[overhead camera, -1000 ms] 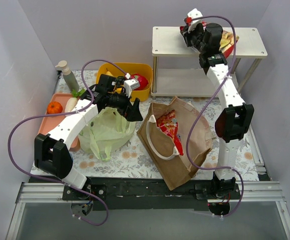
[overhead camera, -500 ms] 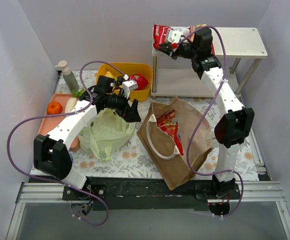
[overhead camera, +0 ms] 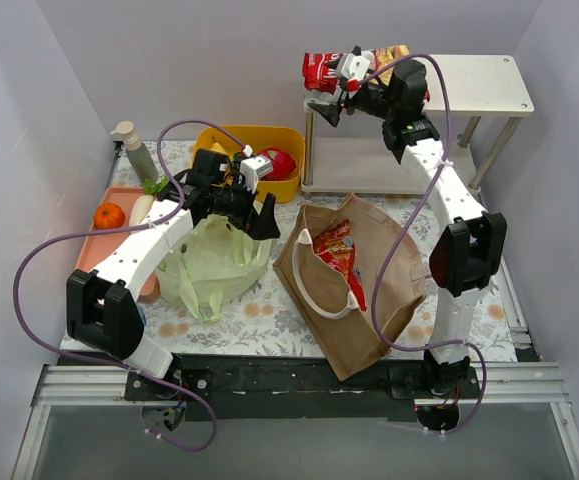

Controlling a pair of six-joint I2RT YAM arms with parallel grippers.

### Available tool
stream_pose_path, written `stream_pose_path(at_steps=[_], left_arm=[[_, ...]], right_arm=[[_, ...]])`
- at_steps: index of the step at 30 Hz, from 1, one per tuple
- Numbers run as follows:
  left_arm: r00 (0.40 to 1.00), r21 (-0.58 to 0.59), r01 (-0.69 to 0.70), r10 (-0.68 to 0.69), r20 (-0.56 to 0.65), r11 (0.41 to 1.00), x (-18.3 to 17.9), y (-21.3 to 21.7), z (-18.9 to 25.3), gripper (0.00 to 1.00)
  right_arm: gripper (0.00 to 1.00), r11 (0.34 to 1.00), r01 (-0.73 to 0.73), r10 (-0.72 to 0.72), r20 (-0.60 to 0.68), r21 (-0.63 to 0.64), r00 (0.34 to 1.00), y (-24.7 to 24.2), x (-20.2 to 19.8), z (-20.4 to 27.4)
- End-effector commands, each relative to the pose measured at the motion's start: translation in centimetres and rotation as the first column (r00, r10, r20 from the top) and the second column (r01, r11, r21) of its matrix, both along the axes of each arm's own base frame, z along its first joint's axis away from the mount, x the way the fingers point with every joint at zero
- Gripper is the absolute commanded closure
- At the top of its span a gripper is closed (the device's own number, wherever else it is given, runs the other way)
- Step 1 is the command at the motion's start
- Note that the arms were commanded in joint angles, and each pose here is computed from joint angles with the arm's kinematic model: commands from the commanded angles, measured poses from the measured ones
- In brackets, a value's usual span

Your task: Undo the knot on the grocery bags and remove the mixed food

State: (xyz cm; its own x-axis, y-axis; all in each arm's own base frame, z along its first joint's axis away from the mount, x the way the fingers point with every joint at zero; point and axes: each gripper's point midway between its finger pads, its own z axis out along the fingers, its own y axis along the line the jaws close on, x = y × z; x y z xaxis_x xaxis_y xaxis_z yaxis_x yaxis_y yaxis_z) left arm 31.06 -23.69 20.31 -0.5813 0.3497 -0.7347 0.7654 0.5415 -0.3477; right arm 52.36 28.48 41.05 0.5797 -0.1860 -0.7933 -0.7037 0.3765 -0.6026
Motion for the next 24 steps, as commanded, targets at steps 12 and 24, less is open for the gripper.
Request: stream_pose_path(at_steps=[12, 24], left_arm=[[0.956, 0.009, -0.18, 0.173, 0.239, 0.984, 4.4, 2.5, 6.0, 0.02], [0.971, -0.012, -0.146, 0.146, 0.188, 0.989, 4.2, 1.6, 5.1, 0.02]], right_arm=[[0.1, 0.999, -0.012, 0.021, -0.238, 0.038, 0.971, -5.3, -22.2, 0.2], [0.2, 0.992, 0.025, -0.123, -0.883, -0.125, 0.452, -7.6, -30.0, -21.0]])
